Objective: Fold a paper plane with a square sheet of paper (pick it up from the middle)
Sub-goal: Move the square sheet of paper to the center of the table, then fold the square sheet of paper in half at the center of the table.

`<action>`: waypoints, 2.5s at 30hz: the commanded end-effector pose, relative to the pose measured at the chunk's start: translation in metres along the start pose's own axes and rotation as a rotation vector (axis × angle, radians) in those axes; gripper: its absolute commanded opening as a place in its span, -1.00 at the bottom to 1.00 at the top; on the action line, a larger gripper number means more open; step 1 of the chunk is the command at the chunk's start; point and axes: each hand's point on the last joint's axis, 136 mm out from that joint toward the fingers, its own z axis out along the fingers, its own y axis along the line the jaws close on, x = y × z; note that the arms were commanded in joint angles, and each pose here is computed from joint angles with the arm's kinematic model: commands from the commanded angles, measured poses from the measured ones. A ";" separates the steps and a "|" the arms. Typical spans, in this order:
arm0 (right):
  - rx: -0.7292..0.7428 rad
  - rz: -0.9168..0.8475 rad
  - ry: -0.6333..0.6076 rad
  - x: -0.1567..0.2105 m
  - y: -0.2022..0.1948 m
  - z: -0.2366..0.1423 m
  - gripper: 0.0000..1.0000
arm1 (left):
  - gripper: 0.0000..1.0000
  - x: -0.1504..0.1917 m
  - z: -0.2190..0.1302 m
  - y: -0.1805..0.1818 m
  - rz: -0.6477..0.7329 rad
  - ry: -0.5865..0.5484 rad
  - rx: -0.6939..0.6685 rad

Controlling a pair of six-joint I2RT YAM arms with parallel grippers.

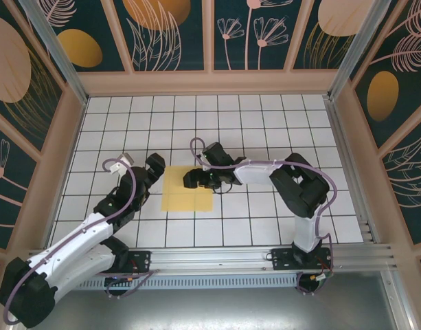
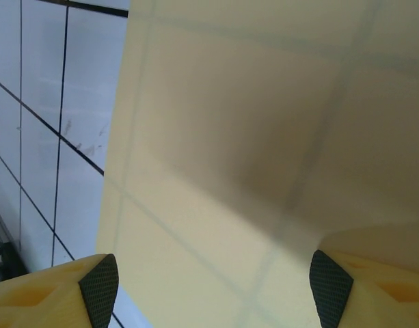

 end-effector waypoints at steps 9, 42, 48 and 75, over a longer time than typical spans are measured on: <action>0.311 -0.150 0.097 -0.005 -0.095 -0.051 0.55 | 0.98 0.000 0.006 -0.024 0.060 0.022 0.060; 0.674 -0.014 0.018 -0.036 -0.068 -0.031 0.98 | 0.98 0.009 0.005 -0.017 0.224 0.048 0.062; 0.663 0.003 0.011 -0.036 -0.065 -0.032 0.98 | 0.98 0.011 0.008 -0.017 0.213 0.057 0.058; 0.686 0.014 0.083 -0.010 -0.083 -0.009 0.62 | 0.98 0.013 0.009 -0.014 0.200 0.073 0.029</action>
